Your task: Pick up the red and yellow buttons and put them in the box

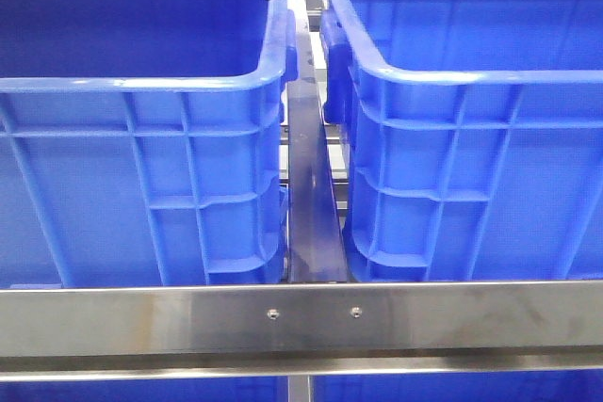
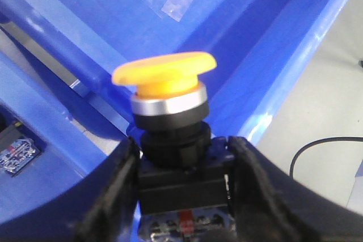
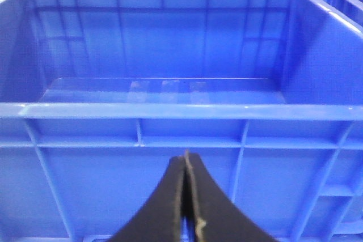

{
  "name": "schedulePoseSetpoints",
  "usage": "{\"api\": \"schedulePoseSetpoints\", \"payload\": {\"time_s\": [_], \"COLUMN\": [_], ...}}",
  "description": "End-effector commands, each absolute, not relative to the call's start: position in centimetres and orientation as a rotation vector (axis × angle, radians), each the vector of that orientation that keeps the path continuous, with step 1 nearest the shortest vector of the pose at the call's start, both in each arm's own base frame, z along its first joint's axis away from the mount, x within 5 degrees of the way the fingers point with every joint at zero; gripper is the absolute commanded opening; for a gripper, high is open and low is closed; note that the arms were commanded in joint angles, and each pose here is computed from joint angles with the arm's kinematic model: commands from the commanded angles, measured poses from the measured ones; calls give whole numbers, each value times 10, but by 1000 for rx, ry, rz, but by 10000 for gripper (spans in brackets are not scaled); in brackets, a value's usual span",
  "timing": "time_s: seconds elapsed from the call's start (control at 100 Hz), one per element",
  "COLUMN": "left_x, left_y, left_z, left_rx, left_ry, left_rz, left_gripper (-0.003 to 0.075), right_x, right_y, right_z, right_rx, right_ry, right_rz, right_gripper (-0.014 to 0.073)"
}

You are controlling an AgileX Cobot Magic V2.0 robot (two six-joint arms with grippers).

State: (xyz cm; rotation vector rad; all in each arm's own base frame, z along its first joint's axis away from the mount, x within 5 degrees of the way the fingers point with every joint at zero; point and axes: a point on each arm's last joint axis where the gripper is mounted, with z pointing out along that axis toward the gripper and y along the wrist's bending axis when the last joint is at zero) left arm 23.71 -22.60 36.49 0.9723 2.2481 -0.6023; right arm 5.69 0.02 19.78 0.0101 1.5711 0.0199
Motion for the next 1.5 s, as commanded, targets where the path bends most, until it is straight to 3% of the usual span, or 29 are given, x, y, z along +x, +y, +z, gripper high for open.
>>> {"api": "schedulePoseSetpoints", "payload": {"time_s": [0.0, 0.28, 0.46, 0.76, 1.12, 1.21, 1.4, 1.49], "left_x": [231, 231, 231, 231, 231, 231, 231, 231], "left_y": [-226, -226, -226, -226, -226, -226, -226, -226], "left_z": [389, 389, 389, 389, 389, 389, 389, 389], "left_rx": [919, 920, 920, 920, 920, 920, 920, 920], "left_ry": [2139, 2138, 2138, 2138, 2138, 2138, 2138, 2138], "left_rz": [-656, -654, -654, -654, -654, -654, -654, -654], "left_gripper": [167, 167, 167, 167, 167, 167, 167, 167], "right_x": [54, 53, 47, 39, 87, 106, 143, 155], "right_y": [1, 1, 0, -1, -1, -1, 8, 16], "right_z": [212, 214, 239, 298, 352, 358, 370, 375], "right_rx": [-7, -8, -1, 22, 34, 40, 96, 142], "right_ry": [1450, 1431, 1426, 1618, 1875, 1965, 2092, 2129], "right_rz": [13, 14, 12, 6, 7, 13, 161, 307], "right_gripper": [-63, -63, -63, -63, -29, 83, 561, 640]}}
